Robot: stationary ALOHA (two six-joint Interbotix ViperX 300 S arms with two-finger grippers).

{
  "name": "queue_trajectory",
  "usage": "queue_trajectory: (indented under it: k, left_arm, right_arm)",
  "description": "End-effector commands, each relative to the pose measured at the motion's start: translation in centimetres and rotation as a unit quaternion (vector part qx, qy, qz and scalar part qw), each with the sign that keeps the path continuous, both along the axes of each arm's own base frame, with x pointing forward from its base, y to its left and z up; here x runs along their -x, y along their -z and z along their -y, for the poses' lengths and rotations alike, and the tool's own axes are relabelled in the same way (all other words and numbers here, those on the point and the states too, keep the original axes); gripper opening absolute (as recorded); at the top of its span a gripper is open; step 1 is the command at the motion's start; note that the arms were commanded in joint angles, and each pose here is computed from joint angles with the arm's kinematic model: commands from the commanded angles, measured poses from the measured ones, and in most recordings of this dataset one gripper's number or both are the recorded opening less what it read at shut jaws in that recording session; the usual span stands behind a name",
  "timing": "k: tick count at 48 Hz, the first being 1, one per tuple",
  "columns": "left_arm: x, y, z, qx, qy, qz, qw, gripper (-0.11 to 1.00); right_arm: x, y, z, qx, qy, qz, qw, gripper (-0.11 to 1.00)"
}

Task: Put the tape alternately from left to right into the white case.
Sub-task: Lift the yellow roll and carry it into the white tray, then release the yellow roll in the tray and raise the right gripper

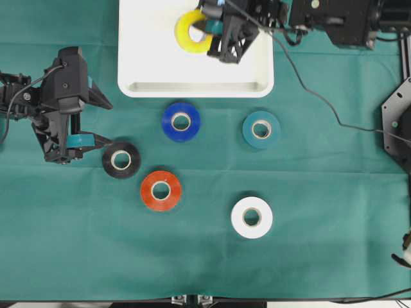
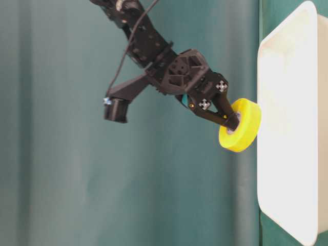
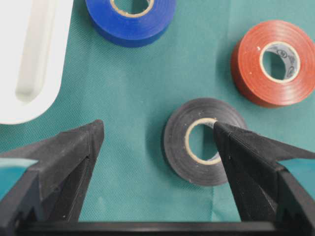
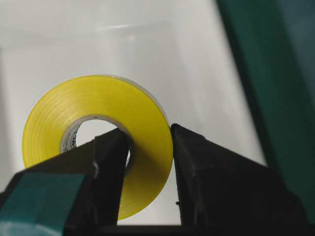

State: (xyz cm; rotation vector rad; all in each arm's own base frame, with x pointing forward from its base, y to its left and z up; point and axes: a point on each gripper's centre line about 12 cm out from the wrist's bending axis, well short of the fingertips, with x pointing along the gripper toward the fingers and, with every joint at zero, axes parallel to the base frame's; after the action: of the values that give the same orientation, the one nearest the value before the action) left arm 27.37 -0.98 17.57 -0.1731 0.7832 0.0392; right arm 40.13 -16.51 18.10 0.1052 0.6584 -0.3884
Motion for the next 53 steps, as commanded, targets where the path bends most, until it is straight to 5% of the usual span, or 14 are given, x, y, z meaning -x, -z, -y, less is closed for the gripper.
queue_trajectory:
  k: [1,16,53]
  left_arm:
    - [-0.3,-0.8,0.1,0.001,0.001,0.015,0.9999,0.76]
    - [-0.4,-0.8,0.1,0.001,0.000,0.014,0.9999,0.76]
    - [-0.5,-0.9,0.1,0.001,0.001,0.015,0.9999,0.76]
  right_arm:
    - [-0.3,-1.1,1.3,0.011,0.007,0.028,0.9995,0.31]
    - [0.0,1.4,4.3,0.008,0.031,0.030,0.9990,0.31]
    - [-0.1,4.1,5.9,-0.006,0.049,-0.005,0.9987,0.31]
